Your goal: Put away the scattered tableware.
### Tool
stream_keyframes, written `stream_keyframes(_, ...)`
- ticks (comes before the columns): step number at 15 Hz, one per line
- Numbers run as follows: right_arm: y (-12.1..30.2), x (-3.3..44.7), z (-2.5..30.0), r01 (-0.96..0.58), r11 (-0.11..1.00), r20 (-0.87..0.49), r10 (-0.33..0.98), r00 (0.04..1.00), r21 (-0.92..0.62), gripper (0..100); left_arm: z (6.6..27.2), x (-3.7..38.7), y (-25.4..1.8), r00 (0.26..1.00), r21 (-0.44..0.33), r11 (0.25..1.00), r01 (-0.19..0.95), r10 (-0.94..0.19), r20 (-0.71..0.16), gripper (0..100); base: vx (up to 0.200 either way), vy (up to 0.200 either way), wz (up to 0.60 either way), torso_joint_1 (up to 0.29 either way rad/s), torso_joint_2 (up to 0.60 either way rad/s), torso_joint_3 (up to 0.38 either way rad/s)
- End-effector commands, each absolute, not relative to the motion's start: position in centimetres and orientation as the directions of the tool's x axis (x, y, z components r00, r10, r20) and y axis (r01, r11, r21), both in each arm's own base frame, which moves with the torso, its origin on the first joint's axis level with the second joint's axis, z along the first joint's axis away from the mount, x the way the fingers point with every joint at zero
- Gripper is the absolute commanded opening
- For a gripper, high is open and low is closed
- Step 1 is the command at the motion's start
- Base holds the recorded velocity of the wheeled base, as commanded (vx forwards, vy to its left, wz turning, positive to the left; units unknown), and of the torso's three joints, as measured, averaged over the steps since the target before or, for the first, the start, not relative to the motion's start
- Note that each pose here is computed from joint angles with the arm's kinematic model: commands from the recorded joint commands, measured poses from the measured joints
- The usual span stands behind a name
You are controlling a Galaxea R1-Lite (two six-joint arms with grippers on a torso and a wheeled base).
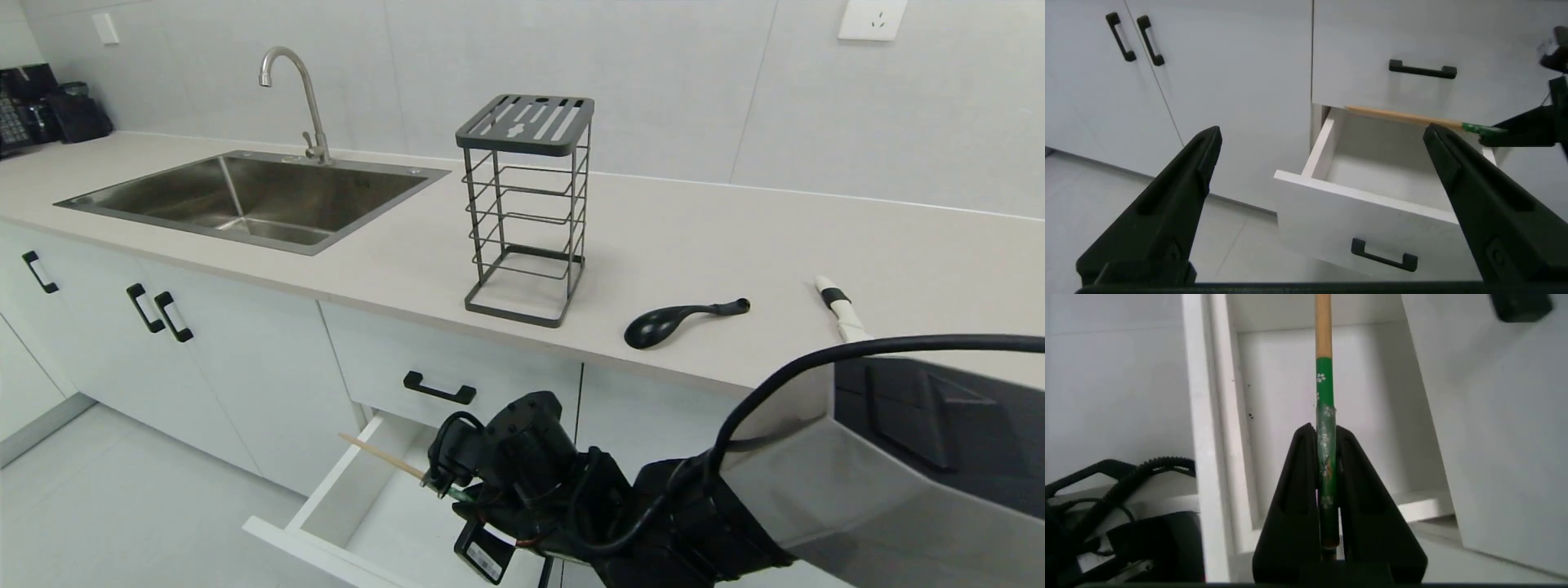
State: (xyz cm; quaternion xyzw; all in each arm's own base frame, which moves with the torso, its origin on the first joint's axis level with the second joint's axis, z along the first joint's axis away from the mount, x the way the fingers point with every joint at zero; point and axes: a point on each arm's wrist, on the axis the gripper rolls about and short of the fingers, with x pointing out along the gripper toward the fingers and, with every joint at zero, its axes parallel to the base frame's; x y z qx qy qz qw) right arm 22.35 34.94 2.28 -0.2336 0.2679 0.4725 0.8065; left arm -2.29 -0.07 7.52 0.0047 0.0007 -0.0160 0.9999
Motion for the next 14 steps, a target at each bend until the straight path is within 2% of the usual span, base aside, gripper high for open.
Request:
stream_keyframes(1,36.6,22.9,1.0,-0.890,0.437,-0.654,0.636,0.408,-0.131,0,7.5,-2.3,-0.1,0.999,0.009,0.999,0.032,-0.032,-0.002,100,0.000,0.000,0.00,-0.085,0.25,0.163)
stream_keyframes(10,36.3,23.3,-1.4,-0.876,0.460,-0.695,0.584,0.421,-0.144,0,7.5,-2.3,-0.1,0.999,0.009,0.999,0.032,-0.032,-0.002,100,0.000,0.000,0.00,-0.006,0.02,0.016)
stream_keyframes(14,36.5,24.3,-3.0,-0.871,0.470,-0.703,0.570,0.425,-0.145,0,7.5,-2.3,-0.1,0.999,0.009,0.999,0.032,-0.032,-0.002,100,0.000,0.000,0.00,-0.082,0.31,0.212)
